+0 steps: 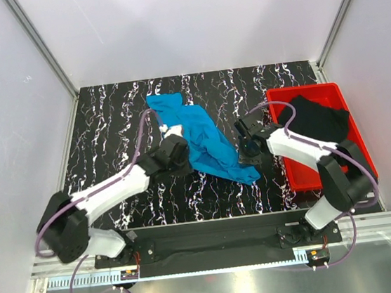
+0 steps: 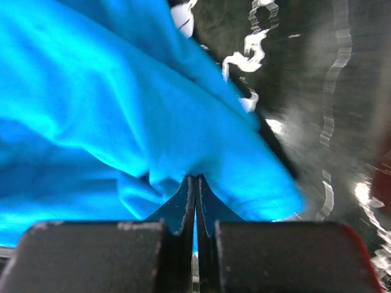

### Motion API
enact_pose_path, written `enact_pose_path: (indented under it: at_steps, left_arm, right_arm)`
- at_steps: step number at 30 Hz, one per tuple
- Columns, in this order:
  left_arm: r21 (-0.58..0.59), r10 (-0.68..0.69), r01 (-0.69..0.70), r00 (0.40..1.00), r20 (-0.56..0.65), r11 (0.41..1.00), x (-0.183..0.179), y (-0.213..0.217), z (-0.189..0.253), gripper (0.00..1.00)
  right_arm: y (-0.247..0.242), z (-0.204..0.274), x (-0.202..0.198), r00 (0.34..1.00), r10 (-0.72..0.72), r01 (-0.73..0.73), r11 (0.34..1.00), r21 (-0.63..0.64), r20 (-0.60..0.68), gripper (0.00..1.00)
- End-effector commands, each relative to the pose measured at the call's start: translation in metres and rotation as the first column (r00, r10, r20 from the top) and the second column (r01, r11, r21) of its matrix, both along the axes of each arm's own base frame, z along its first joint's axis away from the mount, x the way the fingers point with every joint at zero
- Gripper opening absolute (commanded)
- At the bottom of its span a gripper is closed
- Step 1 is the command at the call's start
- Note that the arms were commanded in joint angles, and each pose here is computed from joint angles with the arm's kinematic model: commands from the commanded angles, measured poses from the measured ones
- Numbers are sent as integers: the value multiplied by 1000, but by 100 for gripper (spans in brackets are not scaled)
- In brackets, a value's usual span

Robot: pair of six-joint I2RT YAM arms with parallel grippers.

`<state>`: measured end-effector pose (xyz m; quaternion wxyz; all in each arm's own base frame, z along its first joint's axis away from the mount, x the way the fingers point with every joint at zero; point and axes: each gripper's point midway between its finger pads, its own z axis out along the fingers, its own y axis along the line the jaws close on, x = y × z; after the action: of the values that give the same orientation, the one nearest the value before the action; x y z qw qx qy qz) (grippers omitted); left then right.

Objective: Fold and stack the t-shirts
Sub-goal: Flatten the tshirt out

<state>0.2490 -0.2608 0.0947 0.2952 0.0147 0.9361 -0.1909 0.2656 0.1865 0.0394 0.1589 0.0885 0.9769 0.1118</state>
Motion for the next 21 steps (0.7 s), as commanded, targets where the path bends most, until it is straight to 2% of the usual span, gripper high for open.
enact_pose_path:
  at_steps: [1,2,4,6,7,14,18,21]
  left_arm:
    - [46,97,-106,982,161,993,16,41,41,0]
    - [20,125,-133,968,217,991,16,52,63,0]
    - [56,173,-195,945,278,979,15,78,78,0]
    - [35,214,-240,913,347,970,8,102,105,0]
    - [5,260,-286,877,404,958,5,119,125,0]
    - [-9,387,-449,760,522,894,-26,193,172,0]
    - [-79,456,-519,657,600,851,-45,232,219,0]
    - [-167,517,-568,538,666,806,-65,269,264,0]
  right_arm:
    - [-14,71,28,979,-25,34,999,-41,203,0]
    - [-20,86,25,974,-24,37,998,-55,224,0]
    - [-25,117,35,956,-27,50,996,-68,294,0]
    - [-33,139,35,945,-26,58,995,-87,325,0]
    - [-36,156,38,935,-32,69,993,-93,354,0]
    - [-49,205,44,900,-20,80,989,-120,435,0]
    - [-51,227,37,884,0,56,993,-107,468,0]
    - [-53,258,25,854,7,29,998,-61,520,0]
